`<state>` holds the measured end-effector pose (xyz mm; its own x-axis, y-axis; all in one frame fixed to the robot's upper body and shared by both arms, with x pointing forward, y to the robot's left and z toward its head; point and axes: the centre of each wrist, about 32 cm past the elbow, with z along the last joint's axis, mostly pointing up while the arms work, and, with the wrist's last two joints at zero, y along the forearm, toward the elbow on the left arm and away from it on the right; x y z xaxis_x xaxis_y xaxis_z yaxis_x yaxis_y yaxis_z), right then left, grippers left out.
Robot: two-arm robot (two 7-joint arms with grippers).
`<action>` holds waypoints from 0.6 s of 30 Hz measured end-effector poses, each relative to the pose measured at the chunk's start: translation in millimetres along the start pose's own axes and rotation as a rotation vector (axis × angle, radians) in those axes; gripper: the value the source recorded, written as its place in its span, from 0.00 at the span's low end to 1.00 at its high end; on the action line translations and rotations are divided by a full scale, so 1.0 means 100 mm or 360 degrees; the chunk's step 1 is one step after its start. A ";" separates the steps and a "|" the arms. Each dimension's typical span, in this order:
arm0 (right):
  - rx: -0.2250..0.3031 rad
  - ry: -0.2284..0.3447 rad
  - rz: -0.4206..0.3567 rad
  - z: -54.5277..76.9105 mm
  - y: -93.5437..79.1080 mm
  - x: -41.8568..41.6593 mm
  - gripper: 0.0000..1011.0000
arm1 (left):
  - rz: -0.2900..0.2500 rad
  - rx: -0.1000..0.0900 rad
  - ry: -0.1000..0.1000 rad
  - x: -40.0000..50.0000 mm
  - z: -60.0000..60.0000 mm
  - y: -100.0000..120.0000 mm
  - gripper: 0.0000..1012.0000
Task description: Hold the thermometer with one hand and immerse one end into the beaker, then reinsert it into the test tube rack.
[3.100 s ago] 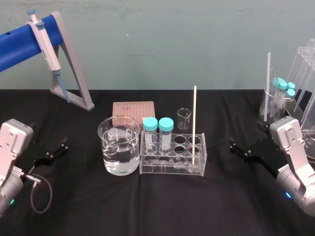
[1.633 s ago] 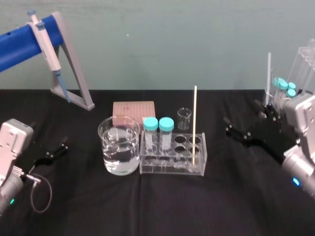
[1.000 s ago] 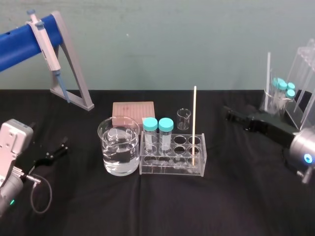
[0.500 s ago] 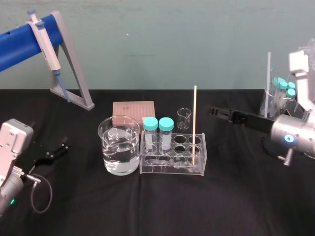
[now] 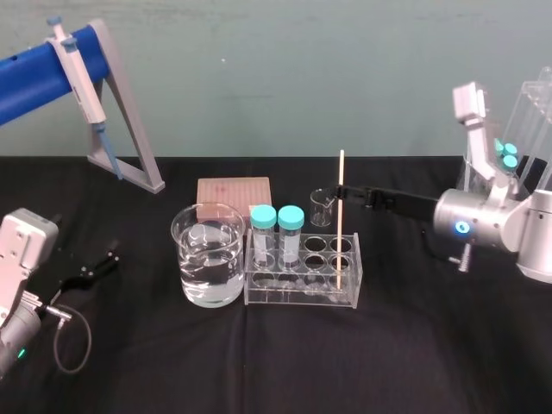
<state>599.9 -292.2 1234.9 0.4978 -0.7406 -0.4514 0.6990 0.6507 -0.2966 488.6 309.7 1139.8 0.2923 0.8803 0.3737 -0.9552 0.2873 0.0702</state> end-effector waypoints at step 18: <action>-0.0067 -0.0023 0.0026 0.06 0.32 0.026 0.99 | 0.0000 0.0000 0.0000 0.000 0.00 0.00 0.99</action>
<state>626.9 -274.2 1229.5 0.5168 -0.7319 -0.4442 0.6686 0.6691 -0.3246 488.6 309.6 1139.8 0.2923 0.8803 0.3736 -0.9552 0.2874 0.0702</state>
